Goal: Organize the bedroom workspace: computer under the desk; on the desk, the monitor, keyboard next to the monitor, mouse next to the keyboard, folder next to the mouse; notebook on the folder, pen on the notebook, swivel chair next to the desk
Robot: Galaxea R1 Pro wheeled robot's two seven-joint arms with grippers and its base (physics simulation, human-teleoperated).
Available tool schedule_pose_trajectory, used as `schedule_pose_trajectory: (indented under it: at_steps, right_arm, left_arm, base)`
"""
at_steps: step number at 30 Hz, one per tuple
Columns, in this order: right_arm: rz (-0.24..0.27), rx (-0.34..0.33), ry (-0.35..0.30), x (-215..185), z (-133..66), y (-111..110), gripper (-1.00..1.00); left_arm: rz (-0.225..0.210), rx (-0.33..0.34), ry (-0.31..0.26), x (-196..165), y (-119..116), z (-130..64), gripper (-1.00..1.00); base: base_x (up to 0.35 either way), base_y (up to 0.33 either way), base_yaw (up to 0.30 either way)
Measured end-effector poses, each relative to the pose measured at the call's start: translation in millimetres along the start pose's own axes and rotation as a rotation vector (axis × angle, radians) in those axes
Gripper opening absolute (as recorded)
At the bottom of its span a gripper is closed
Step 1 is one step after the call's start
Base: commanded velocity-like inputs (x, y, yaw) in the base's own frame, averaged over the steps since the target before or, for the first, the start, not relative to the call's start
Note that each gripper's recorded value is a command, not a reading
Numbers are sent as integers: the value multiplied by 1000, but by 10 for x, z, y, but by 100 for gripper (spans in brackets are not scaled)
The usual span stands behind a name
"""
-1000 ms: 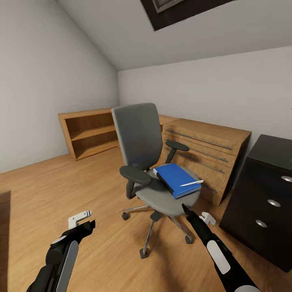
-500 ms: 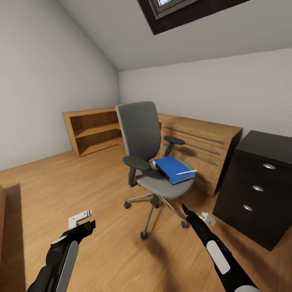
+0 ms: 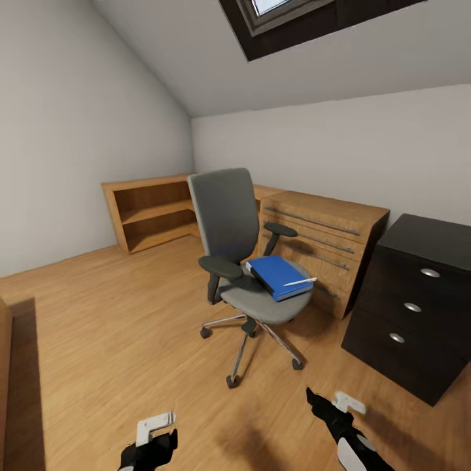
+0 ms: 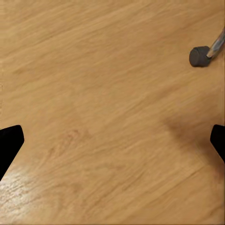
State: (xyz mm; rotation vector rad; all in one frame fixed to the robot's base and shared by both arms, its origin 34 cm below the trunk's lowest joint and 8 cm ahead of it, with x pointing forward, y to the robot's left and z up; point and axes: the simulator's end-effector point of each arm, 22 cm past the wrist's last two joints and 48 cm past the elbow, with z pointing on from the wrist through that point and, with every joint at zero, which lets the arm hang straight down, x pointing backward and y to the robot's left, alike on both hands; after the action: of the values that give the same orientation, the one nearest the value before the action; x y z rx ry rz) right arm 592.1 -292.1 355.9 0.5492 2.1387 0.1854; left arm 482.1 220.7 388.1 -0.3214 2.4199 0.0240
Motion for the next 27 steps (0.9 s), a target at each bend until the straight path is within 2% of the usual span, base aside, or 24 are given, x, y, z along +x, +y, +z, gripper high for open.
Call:
schedule_pose_trajectory:
  at_steps: [3,7,8,9,11,12,14,17,19,20,22,27]
  right_arm:
    - [-21,46,-11,135,-93,-203,100]
    - [-50,93,-76,216,-268,-379,100]
    - [-84,101,-61,439,-381,-403,100]
    - [-96,90,-57,475,-406,-339,100]
    - [-106,78,-66,464,-438,-244,100]
    - [-120,63,-109,397,-470,-154,100]
    - [-121,60,-122,342,-495,-115,100]
    - [-116,48,-129,324,-537,19,100]
    - [-114,47,-130,291,-557,48,100]
    - [-110,37,-143,279,-576,149,100]
    - [-99,30,-139,293,-605,261,100]
    - [-94,33,-129,260,-659,315,100]
  left_arm:
    - [-12,-27,-33,180,126,47,100]
    - [-12,-70,-35,586,316,92,100]
    - [46,-94,-64,786,427,94,100]
    - [77,-99,-62,849,451,80,100]
    - [111,-102,-58,896,466,51,100]
    - [141,-107,-32,1048,496,31,100]
    - [150,-108,-19,1082,506,0,100]
    - [154,-112,-12,1084,516,-45,100]
    - [148,-109,-35,1000,488,-75,100]
    - [136,-103,-71,914,445,-96,100]
    - [133,-105,-75,873,447,-124,100]
    - [132,-109,-74,795,446,-191,100]
  base:
    - [0,0,0]
    - [0,0,0]
    - [0,0,0]
    - [0,0,0]
    - [0,0,0]
    - [0,0,0]
    - [0,0,0]
    - [0,0,-134]
    - [0,0,-273]
    - [0,0,-291]
    - [0,0,-287]
    - [0,0,-250]
